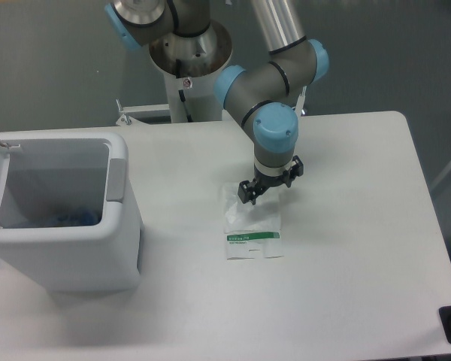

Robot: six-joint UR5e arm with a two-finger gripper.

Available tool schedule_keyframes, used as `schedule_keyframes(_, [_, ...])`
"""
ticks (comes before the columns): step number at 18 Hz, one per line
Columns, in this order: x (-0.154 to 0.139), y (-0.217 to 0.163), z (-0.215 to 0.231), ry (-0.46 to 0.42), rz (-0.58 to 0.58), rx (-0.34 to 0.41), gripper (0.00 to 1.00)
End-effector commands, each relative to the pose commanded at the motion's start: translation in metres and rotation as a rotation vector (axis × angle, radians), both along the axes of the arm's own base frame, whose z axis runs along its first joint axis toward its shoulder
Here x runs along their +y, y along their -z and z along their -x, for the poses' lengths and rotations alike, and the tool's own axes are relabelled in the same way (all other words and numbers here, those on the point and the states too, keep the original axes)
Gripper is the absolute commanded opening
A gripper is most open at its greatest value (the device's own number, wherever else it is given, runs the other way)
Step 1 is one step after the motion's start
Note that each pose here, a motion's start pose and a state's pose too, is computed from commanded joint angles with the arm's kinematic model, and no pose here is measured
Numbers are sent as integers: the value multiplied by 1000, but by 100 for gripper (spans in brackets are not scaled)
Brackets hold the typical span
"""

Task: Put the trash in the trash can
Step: 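Lower the gripper and pinch the edge of the white bag, then lift the bag and carry it over the trash bin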

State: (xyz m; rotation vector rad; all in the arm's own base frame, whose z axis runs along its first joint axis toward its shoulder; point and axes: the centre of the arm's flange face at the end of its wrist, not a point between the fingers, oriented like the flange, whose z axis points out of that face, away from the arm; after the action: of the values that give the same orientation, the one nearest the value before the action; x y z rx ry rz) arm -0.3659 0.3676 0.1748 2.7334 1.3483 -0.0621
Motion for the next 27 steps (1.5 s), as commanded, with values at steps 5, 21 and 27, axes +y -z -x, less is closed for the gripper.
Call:
schedule_keyframes(5, [1,0,0,0,-1,-1,94])
schedule_keyframes(21, [6,-35,-1,-20,-49,43,0])
schedule_keyframes(27, [23,-99,14,-9,-135,153,0])
